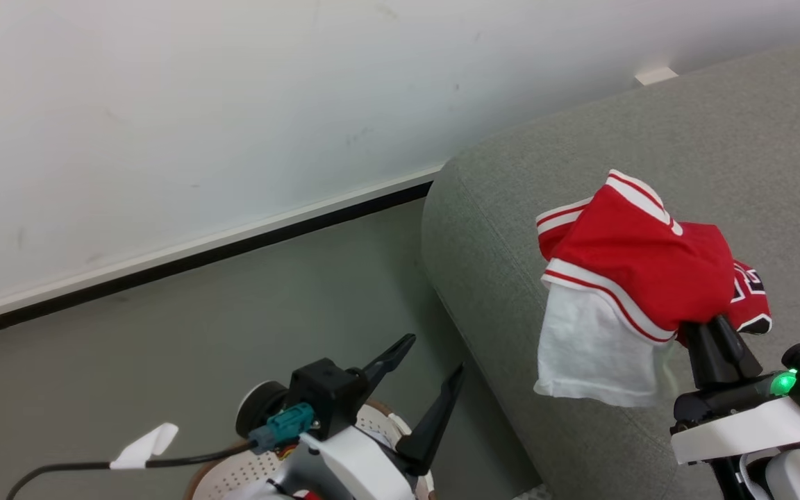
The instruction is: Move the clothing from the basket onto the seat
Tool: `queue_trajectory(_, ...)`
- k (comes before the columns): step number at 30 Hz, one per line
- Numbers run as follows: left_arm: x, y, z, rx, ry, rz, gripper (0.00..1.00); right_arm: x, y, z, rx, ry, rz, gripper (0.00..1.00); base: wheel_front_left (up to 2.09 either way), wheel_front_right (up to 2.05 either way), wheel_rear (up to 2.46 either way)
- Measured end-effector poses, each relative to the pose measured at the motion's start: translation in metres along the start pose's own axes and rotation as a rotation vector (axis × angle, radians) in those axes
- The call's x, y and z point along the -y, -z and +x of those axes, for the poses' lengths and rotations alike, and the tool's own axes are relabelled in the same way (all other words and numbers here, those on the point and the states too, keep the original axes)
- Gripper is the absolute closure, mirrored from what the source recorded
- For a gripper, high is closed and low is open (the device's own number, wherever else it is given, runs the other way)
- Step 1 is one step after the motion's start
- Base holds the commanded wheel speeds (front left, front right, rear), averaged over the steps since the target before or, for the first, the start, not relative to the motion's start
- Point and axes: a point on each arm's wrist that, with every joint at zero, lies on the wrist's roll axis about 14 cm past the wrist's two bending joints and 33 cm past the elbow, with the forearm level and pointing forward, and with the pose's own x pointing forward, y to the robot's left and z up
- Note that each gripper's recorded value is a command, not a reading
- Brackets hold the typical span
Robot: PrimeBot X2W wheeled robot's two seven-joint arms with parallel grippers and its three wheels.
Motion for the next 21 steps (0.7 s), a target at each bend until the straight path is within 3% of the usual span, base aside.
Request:
queue_trajectory(12, -0.007, 0.006, 0.018, 0.002, 0.069, -0.007, 0.00, 0.041, 0.006, 0.008, -0.010, 0.154, -0.012, 1.00, 0.00, 0.00, 0.00)
queue_trajectory(21, -0.056, 0.008, 0.034, 0.038, 0.072, 0.009, 0.00, 0.076, 0.019, 0.078, 0.001, 0.266, -0.041, 1.00, 0.00, 0.00, 0.00)
